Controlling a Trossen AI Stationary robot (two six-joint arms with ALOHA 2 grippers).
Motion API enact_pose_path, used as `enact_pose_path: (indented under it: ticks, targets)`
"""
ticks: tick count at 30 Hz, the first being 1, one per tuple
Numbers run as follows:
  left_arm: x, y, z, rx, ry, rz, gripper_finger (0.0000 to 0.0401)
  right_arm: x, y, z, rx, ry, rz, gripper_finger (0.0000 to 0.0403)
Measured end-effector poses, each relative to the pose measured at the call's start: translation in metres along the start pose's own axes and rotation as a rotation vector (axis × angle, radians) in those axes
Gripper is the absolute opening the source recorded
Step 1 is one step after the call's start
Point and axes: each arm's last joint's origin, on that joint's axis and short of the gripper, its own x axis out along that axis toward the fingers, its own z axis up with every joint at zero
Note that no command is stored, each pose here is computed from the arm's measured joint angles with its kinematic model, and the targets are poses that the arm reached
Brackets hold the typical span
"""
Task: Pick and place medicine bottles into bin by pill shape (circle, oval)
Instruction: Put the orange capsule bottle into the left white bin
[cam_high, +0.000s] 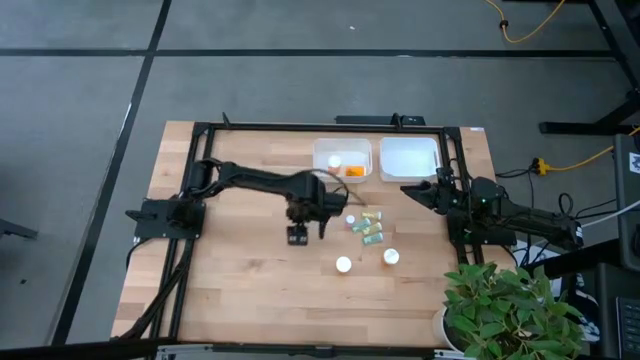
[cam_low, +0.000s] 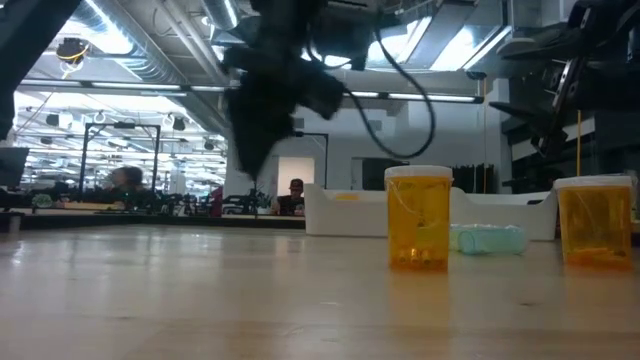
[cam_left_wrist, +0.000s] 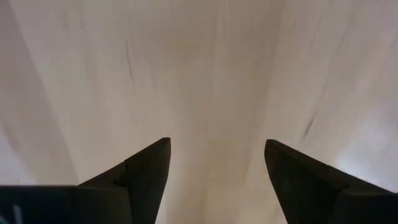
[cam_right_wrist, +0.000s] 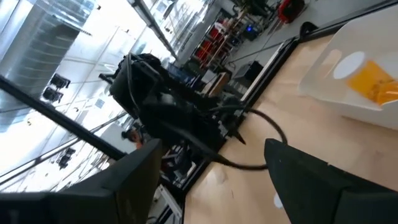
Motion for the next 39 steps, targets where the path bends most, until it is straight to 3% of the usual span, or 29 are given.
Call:
enact_pose_path:
  ticks: [3,6,11,14,17,23,28,32,39]
  targets:
    - [-0.001,-0.012,-0.015,-0.005,0.134,0.047,0.0253,0.000,0.000,-0.001,0.000,0.021,0.014,0.0286]
    - [-0.001,-0.027,-0.019,0.020,0.142,0.066,0.0253,0.000,0.000,-0.001,0.000,0.023,0.015,0.0286]
    - [-0.026,-0.048,-0.036,0.008,0.010,0.155,0.0253,0.000,0.001,-0.001,0.000,0.027,0.020,0.0286]
    - [-0.042,-0.057,-0.047,0.003,-0.161,0.232,0.0253,0.000,0.001,-0.001,0.000,0.038,0.026,0.0286]
    - [-0.050,-0.067,-0.057,0.036,-0.369,0.172,0.0253,0.000,0.001,-0.001,0.000,0.039,0.027,0.0286]
    - [-0.016,-0.072,-0.060,0.075,-0.698,-0.033,0.0253,0.000,0.001,-0.002,0.000,0.061,0.041,0.0286]
    - [0.017,-0.078,-0.057,0.055,-0.798,-0.128,0.0253,0.000,0.001,-0.002,0.002,0.064,0.043,0.0286]
    - [0.038,-0.081,-0.051,-0.013,-0.876,-0.113,0.0253,0.000,0.001,-0.002,0.002,0.065,0.043,0.0286]
    - [0.046,-0.088,-0.040,0.022,-0.959,-0.172,0.0253,0.000,0.001,-0.002,0.003,0.066,0.043,0.0286]
